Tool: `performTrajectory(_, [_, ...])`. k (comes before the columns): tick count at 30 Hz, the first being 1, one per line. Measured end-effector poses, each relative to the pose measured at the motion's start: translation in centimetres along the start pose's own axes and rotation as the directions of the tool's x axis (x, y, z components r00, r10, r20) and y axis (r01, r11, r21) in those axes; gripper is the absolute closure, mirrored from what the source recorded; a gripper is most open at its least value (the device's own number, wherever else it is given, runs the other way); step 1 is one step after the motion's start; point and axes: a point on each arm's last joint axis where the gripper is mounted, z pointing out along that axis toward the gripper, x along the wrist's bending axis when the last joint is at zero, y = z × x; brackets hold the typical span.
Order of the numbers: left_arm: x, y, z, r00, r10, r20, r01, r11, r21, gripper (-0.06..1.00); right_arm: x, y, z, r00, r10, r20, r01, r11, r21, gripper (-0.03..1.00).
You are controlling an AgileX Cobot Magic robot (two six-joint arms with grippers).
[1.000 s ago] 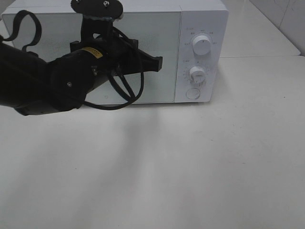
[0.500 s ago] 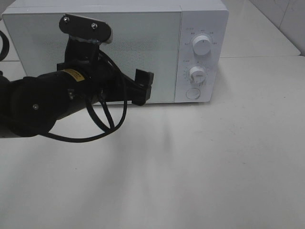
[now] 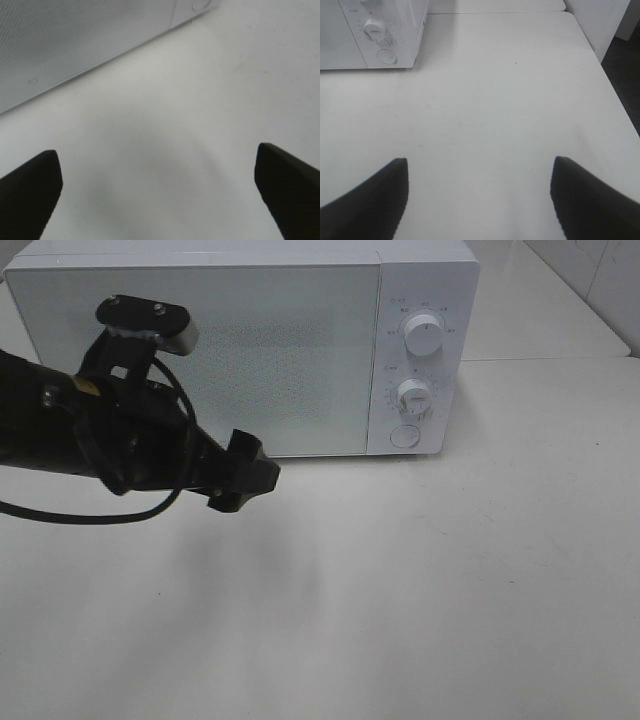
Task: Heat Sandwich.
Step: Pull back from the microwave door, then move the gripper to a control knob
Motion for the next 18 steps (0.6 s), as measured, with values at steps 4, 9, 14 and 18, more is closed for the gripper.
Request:
performTrajectory(4, [1.5,-0.1,-1.8,0.998,-0.054,0.022,0.052,0.996,0.072,-0.05,0.0,0.0,0.0,1.000,0.000,0.000,0.000,1.000,0.000,0.21])
performTrajectory(9, [3.6,-0.2,-4.4,0.991,-0.131,0.027,0.127,0.983,0.130,-0.05,0.0,0.0,0.0,1.000,0.000,0.000,0.000,1.000,0.000,0.21])
performTrajectory(14, [6.1,-0.5,-7.5,0.975,-0.222,-0.006,0.220,0.961,0.168,-0.05,0.0,0.0,0.0,1.000,0.000,0.000,0.000,1.000,0.000,0.21])
performTrajectory(18, [7.7,-1.1,-10.1,0.963,-0.262,-0.061,0.268,0.946,0.183,-0.05,0.0,0.0,0.0,1.000,0.000,0.000,0.000,1.000,0.000,0.21])
